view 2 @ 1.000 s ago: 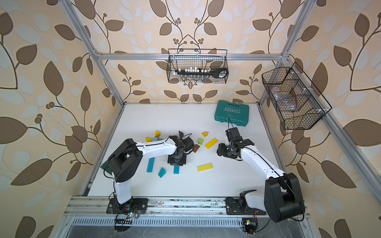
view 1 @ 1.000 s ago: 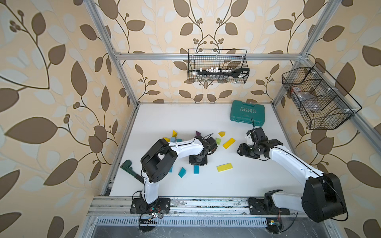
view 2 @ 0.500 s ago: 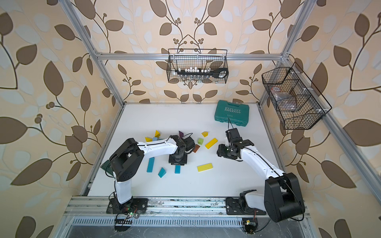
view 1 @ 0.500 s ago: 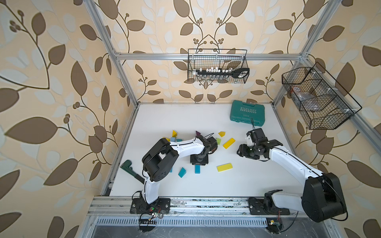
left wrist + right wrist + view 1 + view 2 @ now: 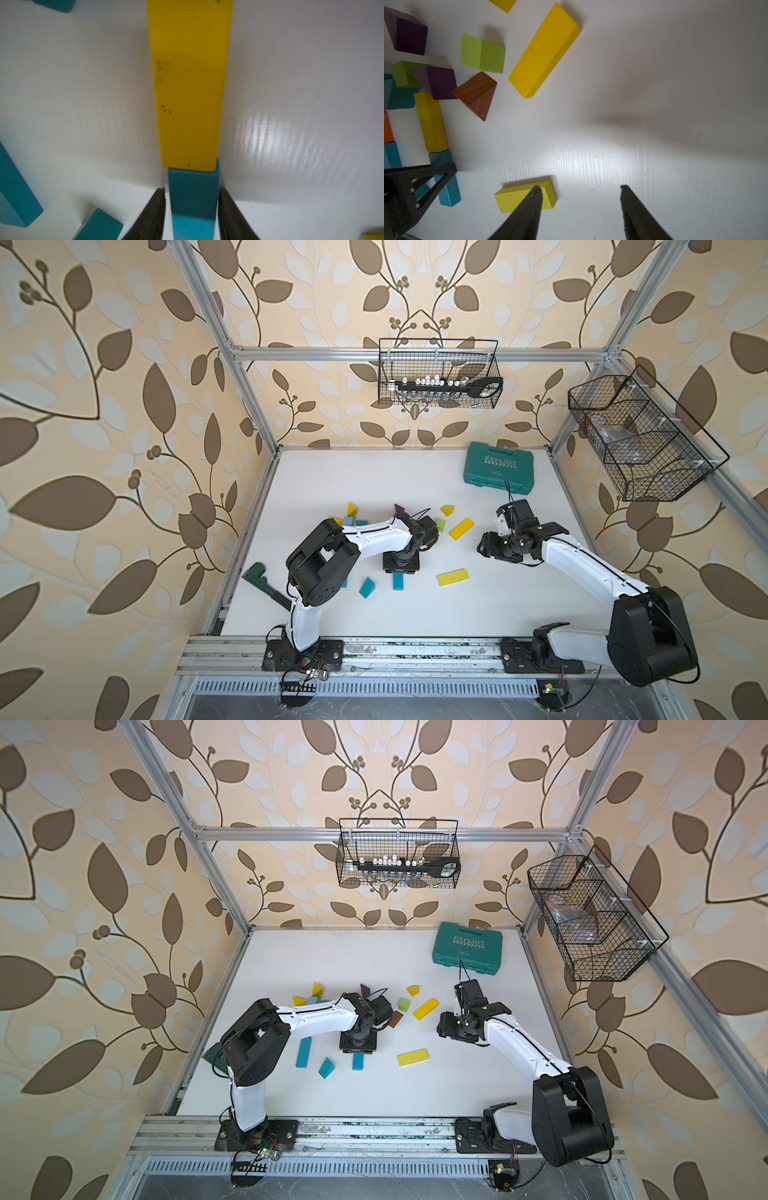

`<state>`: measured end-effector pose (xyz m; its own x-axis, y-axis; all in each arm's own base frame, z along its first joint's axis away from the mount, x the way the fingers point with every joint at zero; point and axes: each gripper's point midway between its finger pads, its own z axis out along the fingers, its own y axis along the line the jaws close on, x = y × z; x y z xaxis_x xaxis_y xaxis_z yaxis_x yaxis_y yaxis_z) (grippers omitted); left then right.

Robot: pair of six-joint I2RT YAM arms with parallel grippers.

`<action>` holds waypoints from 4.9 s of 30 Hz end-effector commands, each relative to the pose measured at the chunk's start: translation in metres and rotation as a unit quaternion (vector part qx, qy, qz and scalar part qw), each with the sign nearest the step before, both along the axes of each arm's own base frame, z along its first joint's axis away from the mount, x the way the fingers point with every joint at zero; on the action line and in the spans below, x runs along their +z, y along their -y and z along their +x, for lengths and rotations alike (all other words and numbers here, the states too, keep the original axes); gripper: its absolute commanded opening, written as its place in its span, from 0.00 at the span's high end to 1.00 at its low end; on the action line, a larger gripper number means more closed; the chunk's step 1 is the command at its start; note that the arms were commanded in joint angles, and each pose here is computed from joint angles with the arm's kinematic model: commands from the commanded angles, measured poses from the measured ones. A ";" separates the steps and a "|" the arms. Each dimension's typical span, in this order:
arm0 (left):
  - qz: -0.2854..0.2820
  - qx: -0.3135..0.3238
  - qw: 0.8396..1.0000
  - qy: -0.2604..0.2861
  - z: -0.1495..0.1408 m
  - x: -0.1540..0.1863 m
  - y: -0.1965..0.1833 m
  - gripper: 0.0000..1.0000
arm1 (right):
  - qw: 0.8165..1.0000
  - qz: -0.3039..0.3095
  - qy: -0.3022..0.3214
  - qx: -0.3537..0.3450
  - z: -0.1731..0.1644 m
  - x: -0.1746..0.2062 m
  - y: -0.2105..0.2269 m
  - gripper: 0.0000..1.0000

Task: Assemble a small pinwheel with building blocks
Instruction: Assemble the building block at the center of the board, then move the building block to the center of the board, then pick up the building block from the center of the board.

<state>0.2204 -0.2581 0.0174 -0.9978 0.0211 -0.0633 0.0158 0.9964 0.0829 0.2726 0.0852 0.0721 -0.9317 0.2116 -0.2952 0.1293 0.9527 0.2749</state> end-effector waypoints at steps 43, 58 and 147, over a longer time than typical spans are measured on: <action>-0.072 0.037 0.990 0.117 -0.035 0.090 -0.112 0.01 | 0.916 -0.046 0.046 0.395 0.117 -0.023 -0.138 0.46; -0.069 0.034 0.991 0.106 -0.031 0.084 -0.109 0.01 | 0.924 -0.104 0.027 0.366 0.126 -0.044 -0.119 0.52; -0.068 -0.099 0.980 0.160 0.053 0.131 -0.043 0.01 | 0.980 -0.038 0.019 0.193 0.194 -0.011 -0.082 0.87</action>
